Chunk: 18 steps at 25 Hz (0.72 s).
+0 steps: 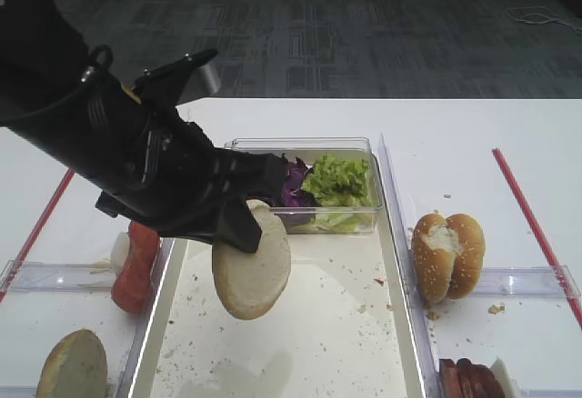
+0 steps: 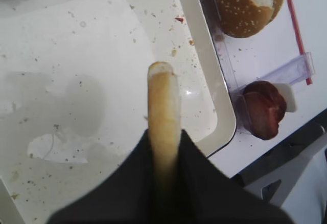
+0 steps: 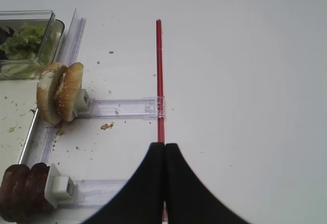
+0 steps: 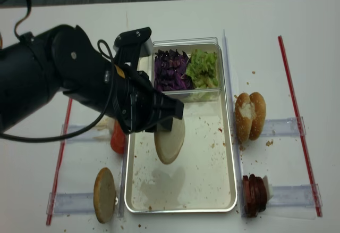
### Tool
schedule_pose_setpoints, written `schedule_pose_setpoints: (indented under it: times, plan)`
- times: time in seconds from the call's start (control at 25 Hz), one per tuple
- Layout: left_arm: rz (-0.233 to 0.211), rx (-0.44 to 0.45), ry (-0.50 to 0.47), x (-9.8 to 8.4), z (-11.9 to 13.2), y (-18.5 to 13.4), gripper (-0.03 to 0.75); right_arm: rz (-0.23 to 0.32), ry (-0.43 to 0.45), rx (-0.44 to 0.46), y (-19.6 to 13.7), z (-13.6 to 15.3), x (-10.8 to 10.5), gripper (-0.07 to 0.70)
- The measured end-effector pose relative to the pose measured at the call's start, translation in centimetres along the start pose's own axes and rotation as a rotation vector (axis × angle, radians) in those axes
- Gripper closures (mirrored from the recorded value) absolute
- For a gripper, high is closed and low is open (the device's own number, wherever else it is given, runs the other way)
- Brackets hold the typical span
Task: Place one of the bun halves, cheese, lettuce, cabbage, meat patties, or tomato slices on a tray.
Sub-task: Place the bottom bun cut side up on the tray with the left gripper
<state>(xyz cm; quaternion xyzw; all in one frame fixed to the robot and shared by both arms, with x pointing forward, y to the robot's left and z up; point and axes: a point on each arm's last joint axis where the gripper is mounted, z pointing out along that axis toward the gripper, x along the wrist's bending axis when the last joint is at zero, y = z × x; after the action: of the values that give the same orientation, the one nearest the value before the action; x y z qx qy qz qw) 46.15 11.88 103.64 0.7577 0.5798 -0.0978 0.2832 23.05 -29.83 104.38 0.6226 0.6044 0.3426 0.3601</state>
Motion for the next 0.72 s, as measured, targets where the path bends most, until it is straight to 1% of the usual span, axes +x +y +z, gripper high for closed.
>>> schedule_pose_setpoints:
  times: [0.12, 0.24, 0.36, 0.52, 0.72]
  plan:
    - [-0.032, 0.027, 0.013, 0.9, 1.3, 0.4, 0.648, 0.0, 0.0, 0.0, 0.0, 0.0, 0.0, 0.323]
    - [-0.027, 0.062, 0.022, 1.7, 2.9, 0.6, 0.648, 0.0, 0.0, 0.0, 0.0, 0.0, 0.0, 0.323]
    - [-0.03, 0.096, 0.011, 2.1, 4.6, 0.7, 0.648, 0.0, 0.0, 0.0, 0.0, 0.0, 0.0, 0.323]
    - [-0.035, 0.119, 0.011, 2.9, 6.7, 0.9, 0.649, 0.0, 0.0, 0.0, 0.0, 0.0, 0.0, 0.323]
    - [-0.035, 0.109, 0.027, 3.4, 7.6, 1.1, 0.65, 0.0, 0.0, 0.0, 0.0, 0.0, 0.0, 0.323]
